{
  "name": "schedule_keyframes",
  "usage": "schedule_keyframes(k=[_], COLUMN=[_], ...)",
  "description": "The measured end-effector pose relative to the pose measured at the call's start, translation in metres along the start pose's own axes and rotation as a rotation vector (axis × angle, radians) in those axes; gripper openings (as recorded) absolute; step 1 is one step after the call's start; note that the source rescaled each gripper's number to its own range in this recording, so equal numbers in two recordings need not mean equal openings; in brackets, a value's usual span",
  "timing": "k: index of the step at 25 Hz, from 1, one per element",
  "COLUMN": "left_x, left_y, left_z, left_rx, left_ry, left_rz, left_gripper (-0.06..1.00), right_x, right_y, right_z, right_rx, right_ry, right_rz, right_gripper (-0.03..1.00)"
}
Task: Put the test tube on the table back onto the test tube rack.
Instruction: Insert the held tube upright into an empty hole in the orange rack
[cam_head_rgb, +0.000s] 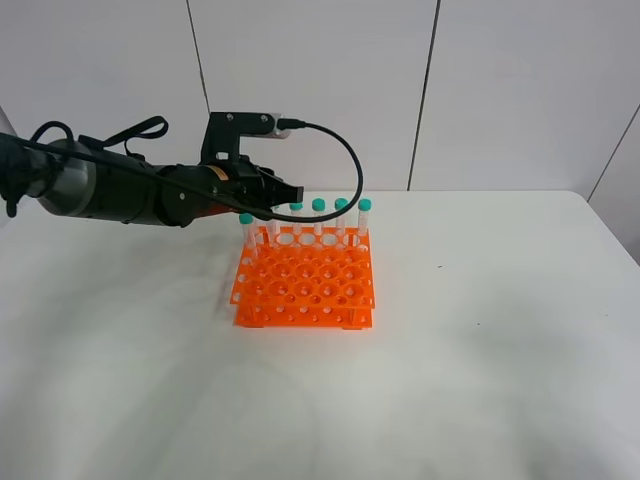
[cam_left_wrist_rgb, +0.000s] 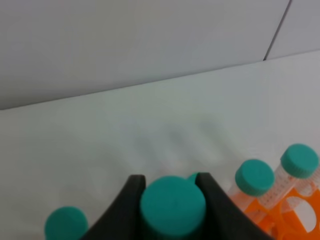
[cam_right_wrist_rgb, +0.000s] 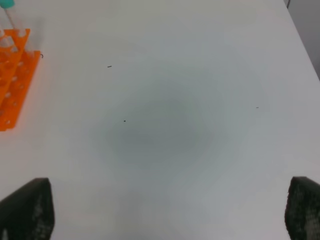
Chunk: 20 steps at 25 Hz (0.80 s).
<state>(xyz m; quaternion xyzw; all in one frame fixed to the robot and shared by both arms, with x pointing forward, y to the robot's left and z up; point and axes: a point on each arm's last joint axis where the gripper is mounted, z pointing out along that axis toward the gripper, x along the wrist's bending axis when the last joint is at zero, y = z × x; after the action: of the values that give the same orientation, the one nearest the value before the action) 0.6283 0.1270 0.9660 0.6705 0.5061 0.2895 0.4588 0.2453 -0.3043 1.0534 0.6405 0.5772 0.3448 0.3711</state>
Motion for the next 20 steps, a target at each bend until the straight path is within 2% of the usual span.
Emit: schedule_keyframes(k=[20], left_x=[0.003], left_y=[-0.027], left_z=[0.01], left_rx=[0.04], left_ry=[0.017], left_rz=[-0.054], left_gripper=[0.0], right_x=[0.0], right_y=[0.0], right_z=[0.0], right_rx=[0.0], right_ry=[0.003], right_rz=[0.002], right_gripper=[1.0])
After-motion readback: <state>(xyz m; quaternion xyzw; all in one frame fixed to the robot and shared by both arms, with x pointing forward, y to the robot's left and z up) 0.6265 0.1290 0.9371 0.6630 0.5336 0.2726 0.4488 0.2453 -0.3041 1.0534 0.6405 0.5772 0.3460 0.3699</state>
